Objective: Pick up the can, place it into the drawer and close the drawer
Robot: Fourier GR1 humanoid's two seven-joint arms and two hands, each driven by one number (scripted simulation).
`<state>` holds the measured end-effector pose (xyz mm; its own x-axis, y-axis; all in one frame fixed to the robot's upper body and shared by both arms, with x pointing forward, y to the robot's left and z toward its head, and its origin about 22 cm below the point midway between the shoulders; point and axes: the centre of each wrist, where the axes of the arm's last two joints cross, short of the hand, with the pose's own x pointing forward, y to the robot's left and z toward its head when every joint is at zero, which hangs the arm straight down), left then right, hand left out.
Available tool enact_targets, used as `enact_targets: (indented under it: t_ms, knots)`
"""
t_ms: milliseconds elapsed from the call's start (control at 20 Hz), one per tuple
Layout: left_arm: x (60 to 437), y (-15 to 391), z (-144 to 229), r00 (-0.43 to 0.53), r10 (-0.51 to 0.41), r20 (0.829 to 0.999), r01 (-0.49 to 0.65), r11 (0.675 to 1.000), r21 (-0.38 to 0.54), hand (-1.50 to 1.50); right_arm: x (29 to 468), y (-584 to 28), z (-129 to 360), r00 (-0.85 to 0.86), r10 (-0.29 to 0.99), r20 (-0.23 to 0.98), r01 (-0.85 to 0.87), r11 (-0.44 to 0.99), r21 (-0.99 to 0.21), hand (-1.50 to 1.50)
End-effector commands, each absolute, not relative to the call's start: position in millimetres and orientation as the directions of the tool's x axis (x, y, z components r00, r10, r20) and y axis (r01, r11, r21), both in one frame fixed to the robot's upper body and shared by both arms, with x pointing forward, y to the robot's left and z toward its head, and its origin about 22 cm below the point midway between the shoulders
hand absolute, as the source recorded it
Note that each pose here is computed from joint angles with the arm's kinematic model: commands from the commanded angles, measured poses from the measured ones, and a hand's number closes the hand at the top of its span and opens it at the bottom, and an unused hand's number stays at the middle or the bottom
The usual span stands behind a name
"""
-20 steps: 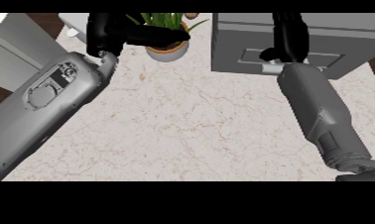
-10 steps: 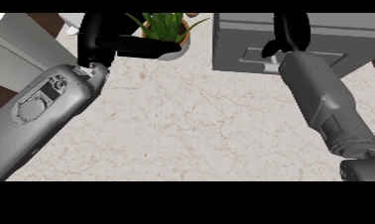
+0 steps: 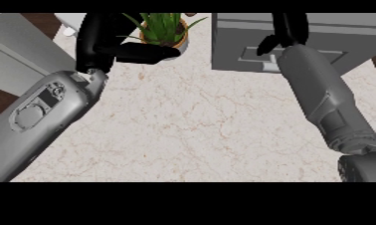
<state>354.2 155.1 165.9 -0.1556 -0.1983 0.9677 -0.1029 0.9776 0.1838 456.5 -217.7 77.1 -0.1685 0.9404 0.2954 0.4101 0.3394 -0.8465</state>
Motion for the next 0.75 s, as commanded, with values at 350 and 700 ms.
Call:
enact_targets:
  t_ms: [350,700]
  knots:
    - [346.6,178.3,152.1,-0.152,-0.199,0.968,-0.143,0.974,0.178,-1.50,469.0,-178.3,115.0,-0.337,0.614,0.714,0.389,0.781,-0.489,-1.50]
    - [332.0,186.9,134.4,-0.138,-0.208,0.968,-0.127,0.973,0.191,-1.50,472.1,-170.8,123.2,-0.331,0.499,0.801,0.348,0.853,-0.388,-1.50]
